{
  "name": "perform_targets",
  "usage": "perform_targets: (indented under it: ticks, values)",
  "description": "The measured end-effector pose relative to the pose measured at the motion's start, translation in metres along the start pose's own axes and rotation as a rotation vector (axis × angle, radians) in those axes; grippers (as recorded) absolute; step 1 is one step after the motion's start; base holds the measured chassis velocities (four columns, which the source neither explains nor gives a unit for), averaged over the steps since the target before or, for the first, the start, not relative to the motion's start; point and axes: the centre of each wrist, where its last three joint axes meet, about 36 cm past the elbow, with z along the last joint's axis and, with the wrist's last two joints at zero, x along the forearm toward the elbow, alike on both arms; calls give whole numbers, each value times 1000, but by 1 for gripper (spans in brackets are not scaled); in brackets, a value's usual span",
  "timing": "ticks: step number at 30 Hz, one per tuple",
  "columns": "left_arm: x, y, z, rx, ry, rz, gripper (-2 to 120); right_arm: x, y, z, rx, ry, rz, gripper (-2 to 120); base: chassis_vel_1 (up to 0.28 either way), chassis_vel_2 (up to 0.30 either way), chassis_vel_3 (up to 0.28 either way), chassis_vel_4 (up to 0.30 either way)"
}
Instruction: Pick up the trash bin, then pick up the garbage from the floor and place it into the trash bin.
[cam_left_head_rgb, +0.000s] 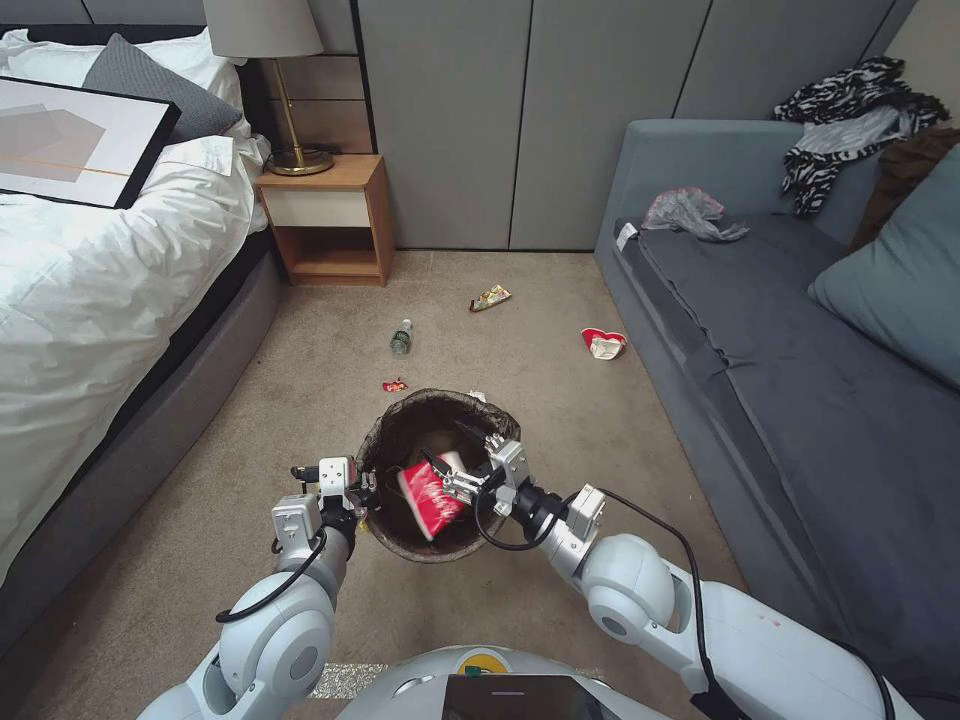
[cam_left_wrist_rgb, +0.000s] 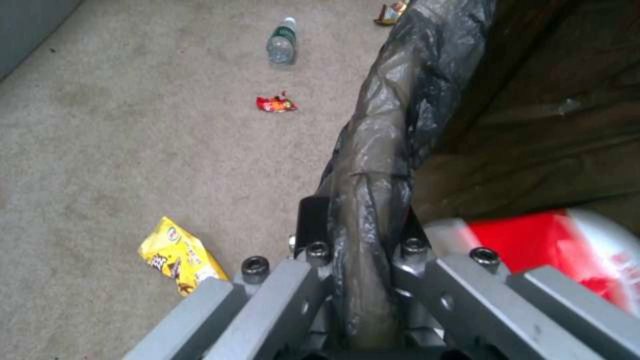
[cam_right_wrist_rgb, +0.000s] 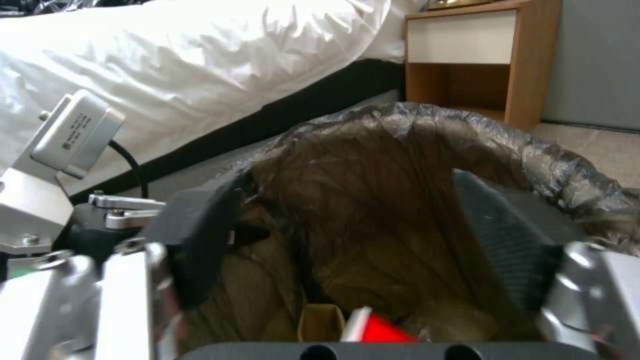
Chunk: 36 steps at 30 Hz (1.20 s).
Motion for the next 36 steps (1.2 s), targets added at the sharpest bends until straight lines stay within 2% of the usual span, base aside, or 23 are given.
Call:
perform_targets:
  ticks: [2, 3, 4, 6, 13, 17, 20, 24, 26, 27, 30, 31, 34, 36]
  values:
    - [-1, 0, 0, 1, 1, -3, 0, 1, 1, -2, 0, -4, 2, 89, 0, 0, 0, 0]
    - [-1, 0, 0, 1, 1, -3, 0, 1, 1, -2, 0, -4, 2, 89, 0, 0, 0, 0]
    - [-1, 0, 0, 1, 1, -5, 0, 1, 1, -4, 0, -9, 3, 95, 0, 0, 0, 0]
    - [-3, 1, 0, 1, 2, -10, 0, 1, 2, -9, -1, -26, 5, 99, 0, 0, 0, 0]
    - [-6, 1, 1, 8, 0, -18, 0, 2, -5, -33, 7, -99, 39, 100, 0, 0, 0, 0]
    - [-6, 2, 2, 14, -10, -29, 0, 3, -13, -56, 12, -170, 119, 100, 0, 0, 0, 0]
    - [-5, 3, 4, 21, -14, -42, 0, 5, -27, -76, 31, -222, 234, 100, 0, 0, 0, 0]
    - [-4, 4, 4, 25, -19, -50, 0, 10, -36, -86, 39, -231, 326, 100, 0, 0, 0, 0]
    - [-3, 5, 4, 23, -30, -58, 0, 18, -46, -91, 51, -215, 435, 100, 0, 0, 0, 0]
    - [-3, 5, 4, 23, -30, -58, 0, 18, -46, -91, 51, -215, 435, 100, 0, 0, 0, 0]
    - [-2, 6, 4, 22, -37, -61, 0, 29, -57, -87, 88, -205, 573, 100, 0, 0, 0, 0]
    - [-2, 6, 4, 22, -37, -61, 0, 29, -57, -87, 88, -205, 573, 100, 0, 0, 0, 0]
    - [-2, 6, 5, 20, -41, -63, 0, 42, -68, -77, 108, -190, 706, 100, 0, 0, 0, 0]
    - [-2, 6, 6, 19, -43, -65, 0, 47, -71, -73, 109, -182, 744, 100, 0, 0, 0, 0]
